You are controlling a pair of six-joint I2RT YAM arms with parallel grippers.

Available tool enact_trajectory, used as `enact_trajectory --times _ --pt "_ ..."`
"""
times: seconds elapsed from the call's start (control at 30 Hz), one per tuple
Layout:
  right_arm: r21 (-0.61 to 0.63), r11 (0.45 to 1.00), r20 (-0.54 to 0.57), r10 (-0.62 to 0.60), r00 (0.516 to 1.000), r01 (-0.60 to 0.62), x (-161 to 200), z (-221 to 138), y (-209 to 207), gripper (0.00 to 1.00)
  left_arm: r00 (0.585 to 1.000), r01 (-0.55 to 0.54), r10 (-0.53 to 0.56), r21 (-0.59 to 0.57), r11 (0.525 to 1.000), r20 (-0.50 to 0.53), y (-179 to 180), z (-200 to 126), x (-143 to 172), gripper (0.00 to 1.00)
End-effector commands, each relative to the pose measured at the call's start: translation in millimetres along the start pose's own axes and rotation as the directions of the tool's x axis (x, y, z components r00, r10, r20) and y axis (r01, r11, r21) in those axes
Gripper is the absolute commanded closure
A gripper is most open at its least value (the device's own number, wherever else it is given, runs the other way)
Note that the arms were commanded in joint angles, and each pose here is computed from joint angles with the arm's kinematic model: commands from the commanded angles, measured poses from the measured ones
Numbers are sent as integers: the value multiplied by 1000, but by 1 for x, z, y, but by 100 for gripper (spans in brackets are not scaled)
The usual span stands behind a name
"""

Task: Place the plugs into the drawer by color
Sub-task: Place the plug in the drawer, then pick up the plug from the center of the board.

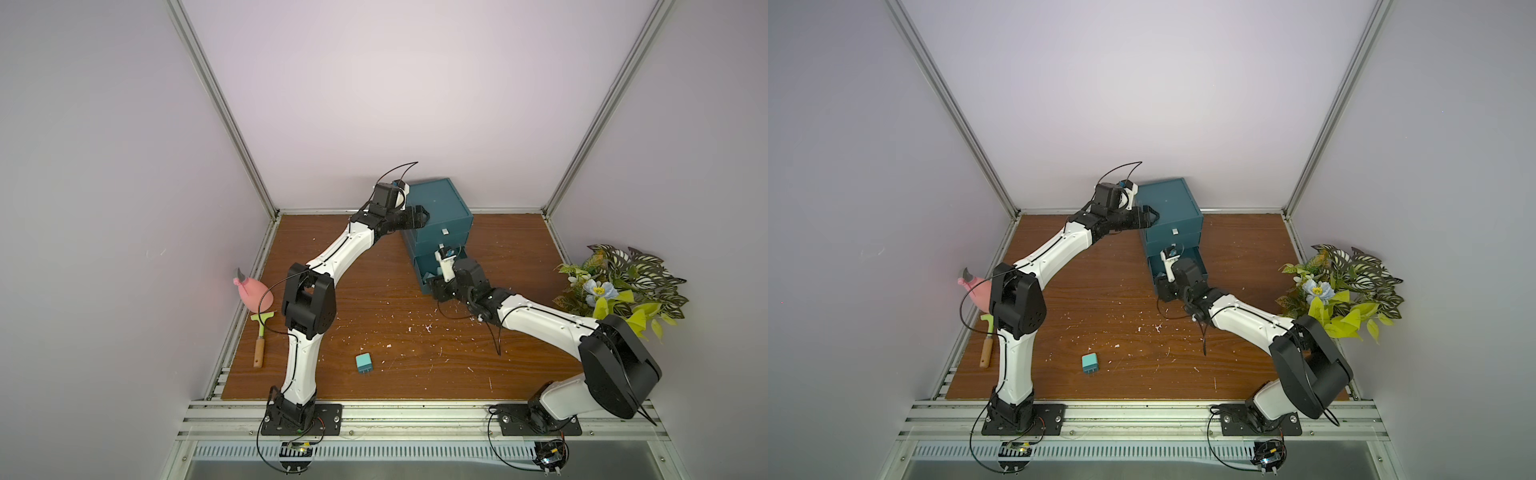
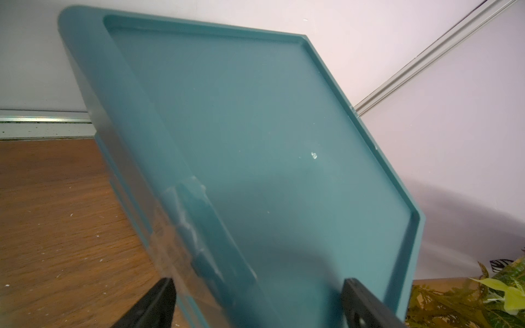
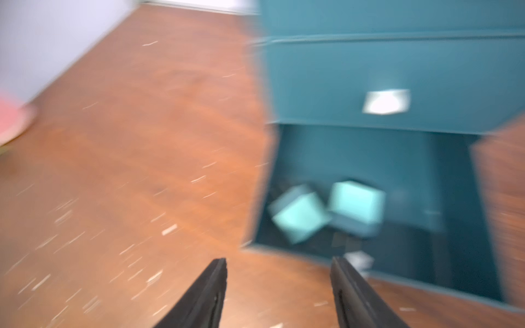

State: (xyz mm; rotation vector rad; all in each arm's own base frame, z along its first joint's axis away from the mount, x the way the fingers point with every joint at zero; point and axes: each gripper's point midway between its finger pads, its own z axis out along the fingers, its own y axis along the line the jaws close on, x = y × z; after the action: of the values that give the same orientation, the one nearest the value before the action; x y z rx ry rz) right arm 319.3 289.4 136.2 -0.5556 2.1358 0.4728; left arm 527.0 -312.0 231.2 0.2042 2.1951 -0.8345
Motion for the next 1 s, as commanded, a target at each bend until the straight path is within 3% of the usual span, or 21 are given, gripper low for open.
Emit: enact_trajectory --times 0.0,0.23,0.33,0.57,0.83,0.97 --pt "-166 978 -26 -136 990 129 25 5 72 36 993 19 -29 -94 995 -115 28 1 35 14" --pt "-327 879 -37 -380 924 348 59 17 172 36 994 9 -20 -99 995 -107 27 -4 32 14" --pt "-404 850 -100 -408 908 337 72 26 195 35 994 10 -20 -93 996 -106 25 -4 32 14" --pt "-478 858 -242 -334 911 188 76 27 220 35 995 6 -15 -90 996 -99 23 -8 28 14" --pt "-431 866 -375 -429 822 254 97 37 238 31 995 5 -13 -89 996 -95 23 -9 27 13" --pt "-342 892 -493 -437 752 294 107 44 228 31 996 4 -12 -93 996 -93 22 -10 26 13"
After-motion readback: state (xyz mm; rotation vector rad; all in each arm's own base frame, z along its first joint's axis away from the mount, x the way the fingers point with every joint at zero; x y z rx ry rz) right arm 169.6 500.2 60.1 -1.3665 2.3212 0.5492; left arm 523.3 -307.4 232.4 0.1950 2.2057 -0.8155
